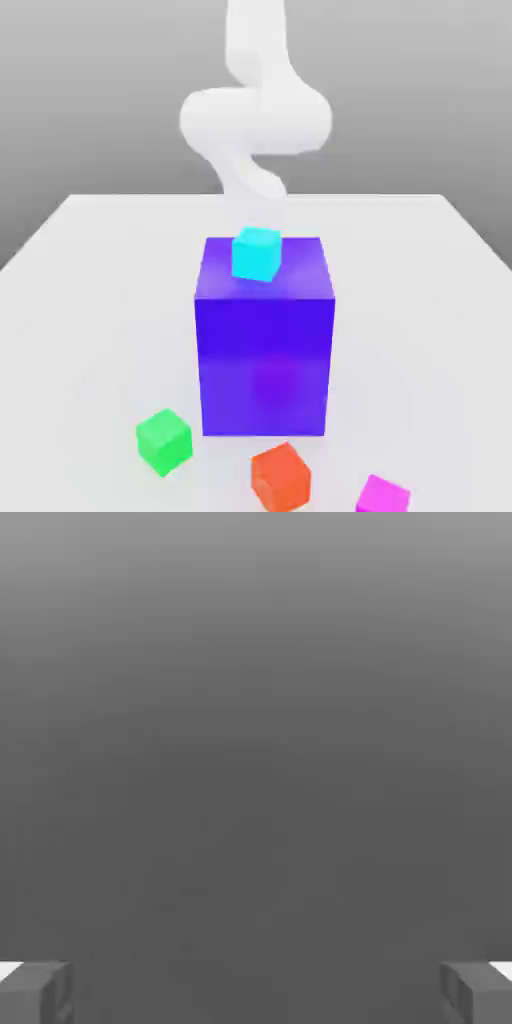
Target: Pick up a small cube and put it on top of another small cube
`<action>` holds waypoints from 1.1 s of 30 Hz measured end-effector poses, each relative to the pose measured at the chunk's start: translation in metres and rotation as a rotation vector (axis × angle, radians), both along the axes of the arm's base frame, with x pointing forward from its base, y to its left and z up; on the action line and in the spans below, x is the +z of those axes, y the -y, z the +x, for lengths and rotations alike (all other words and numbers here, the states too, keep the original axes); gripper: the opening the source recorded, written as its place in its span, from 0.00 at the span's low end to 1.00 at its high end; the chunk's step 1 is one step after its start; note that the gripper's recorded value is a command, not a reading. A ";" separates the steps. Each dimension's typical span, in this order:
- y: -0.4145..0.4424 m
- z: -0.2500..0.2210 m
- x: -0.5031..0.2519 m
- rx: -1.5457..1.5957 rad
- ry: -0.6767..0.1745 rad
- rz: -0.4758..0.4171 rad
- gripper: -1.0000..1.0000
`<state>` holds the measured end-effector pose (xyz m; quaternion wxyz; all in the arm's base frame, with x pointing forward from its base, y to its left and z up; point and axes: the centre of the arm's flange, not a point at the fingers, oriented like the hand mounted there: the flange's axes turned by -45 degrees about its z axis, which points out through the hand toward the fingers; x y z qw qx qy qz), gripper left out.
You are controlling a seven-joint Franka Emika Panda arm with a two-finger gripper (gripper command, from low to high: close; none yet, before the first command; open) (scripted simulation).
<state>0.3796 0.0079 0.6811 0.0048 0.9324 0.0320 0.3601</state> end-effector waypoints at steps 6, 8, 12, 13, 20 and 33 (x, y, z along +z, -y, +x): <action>-0.025 0.070 -0.084 0.172 -0.150 -0.101 0.50; -0.034 0.088 -0.114 0.231 -0.197 -0.132 0.50; -0.053 0.118 -0.179 0.352 -0.291 -0.189 0.50; -0.058 0.124 -0.196 0.384 -0.314 -0.203 0.50; -0.098 0.147 -0.320 0.619 -0.470 -0.290 0.50; -0.131 0.131 -0.542 0.925 -0.669 -0.372 0.50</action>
